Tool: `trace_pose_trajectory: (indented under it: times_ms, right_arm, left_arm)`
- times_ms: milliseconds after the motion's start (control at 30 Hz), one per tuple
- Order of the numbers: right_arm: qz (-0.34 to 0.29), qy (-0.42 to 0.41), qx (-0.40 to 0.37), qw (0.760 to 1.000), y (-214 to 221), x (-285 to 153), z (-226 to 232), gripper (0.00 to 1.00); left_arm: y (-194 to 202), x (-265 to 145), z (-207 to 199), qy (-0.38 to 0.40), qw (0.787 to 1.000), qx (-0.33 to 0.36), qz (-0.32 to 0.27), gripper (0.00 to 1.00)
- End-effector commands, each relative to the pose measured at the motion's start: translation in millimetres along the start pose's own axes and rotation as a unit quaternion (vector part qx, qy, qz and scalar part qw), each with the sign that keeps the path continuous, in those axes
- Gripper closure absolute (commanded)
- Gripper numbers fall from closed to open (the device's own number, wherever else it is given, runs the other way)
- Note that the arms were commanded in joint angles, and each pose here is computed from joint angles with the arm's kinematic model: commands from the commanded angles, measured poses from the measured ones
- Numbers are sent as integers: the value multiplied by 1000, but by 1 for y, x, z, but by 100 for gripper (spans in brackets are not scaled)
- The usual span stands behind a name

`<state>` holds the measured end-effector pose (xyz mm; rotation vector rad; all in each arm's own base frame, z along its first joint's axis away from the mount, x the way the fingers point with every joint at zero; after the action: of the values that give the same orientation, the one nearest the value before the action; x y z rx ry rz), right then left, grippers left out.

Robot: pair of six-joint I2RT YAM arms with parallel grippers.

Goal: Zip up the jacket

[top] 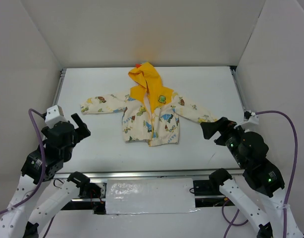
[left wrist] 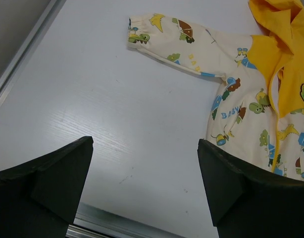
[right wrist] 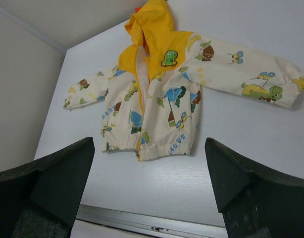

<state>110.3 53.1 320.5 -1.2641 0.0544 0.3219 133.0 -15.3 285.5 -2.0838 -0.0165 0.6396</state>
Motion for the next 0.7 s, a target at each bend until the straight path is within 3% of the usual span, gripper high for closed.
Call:
trace_pose_trajectory:
  times_ms: [0,233,367,400,467,600,667]
  right_arm:
    - [-8,-18,3,1000,-6,-1,6,0]
    - [4,-49,-4,999,-3,8,14,0]
    - [28,-40,-9,999,1,13,14,0]
    - [27,-42,-8,999,2,13,14,0]
    - [26,-49,-5,998,6,13,14,0]
    - [28,-62,-3,998,9,11,16,0]
    - [32,-65,-6,997,10,11,16,0]
  left_arm:
    - [-6,-1,-4,17,1000,-15,-17,1]
    - [-15,-15,-16,91,995,-46,-18,1]
    - [4,0,-58,151,985,-36,75,1]
    - [26,14,-75,149,978,-22,142,1]
    - [50,25,-101,163,971,-27,174,2]
    - [133,29,-156,138,963,67,222,5]
    - [153,34,-176,127,961,88,229,9]
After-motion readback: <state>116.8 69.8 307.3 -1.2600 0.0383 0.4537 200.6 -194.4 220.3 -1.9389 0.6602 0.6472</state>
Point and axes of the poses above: each gripper's point midway between its finger pads, its own x axis out along the fingers, its own z axis along the line the jaws close on, y = z × x, the point moved 7 cm from there along -x, back along the fingers, and after that the axes turned 14 degrees about -x, right-handed, at the moved point
